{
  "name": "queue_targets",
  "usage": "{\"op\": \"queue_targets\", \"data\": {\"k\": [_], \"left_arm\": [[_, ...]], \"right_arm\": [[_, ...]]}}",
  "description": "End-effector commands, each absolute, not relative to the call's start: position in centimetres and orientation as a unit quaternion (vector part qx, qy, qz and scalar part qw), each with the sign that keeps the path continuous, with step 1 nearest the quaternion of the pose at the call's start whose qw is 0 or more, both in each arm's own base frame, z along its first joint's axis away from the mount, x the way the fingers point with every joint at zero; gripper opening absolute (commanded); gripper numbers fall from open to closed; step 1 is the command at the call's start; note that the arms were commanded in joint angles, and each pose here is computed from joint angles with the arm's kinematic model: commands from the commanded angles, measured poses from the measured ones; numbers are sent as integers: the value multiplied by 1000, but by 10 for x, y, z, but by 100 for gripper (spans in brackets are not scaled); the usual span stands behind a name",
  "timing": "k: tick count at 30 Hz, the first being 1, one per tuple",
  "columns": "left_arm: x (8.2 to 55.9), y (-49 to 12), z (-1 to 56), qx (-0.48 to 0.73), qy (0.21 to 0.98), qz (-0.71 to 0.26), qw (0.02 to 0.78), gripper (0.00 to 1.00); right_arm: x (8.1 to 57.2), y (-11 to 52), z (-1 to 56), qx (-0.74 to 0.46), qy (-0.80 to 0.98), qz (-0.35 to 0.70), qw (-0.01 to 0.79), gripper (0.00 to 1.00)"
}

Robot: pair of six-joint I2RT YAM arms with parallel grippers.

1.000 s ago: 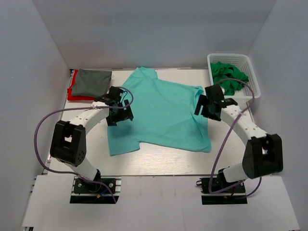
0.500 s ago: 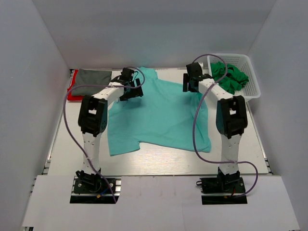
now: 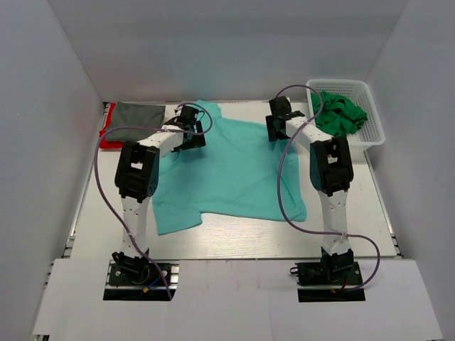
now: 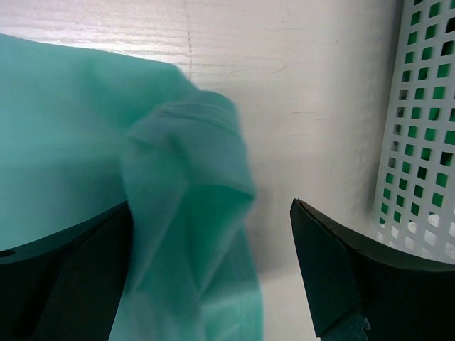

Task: Fold and stack the t-shirts
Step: Flatten out the tshirt

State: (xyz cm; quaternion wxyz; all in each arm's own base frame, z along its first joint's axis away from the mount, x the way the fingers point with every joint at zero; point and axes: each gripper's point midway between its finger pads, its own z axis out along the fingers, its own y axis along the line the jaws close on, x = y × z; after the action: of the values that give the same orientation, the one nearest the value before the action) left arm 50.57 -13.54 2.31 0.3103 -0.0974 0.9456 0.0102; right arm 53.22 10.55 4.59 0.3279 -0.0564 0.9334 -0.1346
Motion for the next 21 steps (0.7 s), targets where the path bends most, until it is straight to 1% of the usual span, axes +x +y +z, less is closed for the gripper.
{"op": "queue_targets", "data": {"k": [1, 3, 4, 7, 10, 16, 18, 21], "left_arm": [[442, -87, -13, -118, 965, 86, 219, 100], [441, -82, -4, -126, 961, 81, 234, 100], [434, -80, -10, -124, 963, 85, 224, 100], [434, -65, -5, -142, 959, 98, 226, 100], [438, -60, -2, -149, 956, 102, 231, 100], [439, -49, -4, -155, 954, 110, 232, 100], [440, -46, 0, -159, 953, 105, 234, 100], [442, -51, -1, -154, 955, 92, 235, 100]], "right_arm": [[545, 94, 59, -59, 924, -163, 342, 90], [546, 94, 57, -61, 922, -169, 343, 90], [550, 88, 60, -52, 919, -180, 346, 90], [557, 79, 72, -33, 915, -191, 353, 90], [566, 70, 93, -16, 907, -189, 377, 90], [574, 40, 134, -2, 883, -233, 408, 90], [577, 32, 142, 1, 879, -235, 414, 90], [580, 44, 151, -12, 883, -209, 421, 90]]}}
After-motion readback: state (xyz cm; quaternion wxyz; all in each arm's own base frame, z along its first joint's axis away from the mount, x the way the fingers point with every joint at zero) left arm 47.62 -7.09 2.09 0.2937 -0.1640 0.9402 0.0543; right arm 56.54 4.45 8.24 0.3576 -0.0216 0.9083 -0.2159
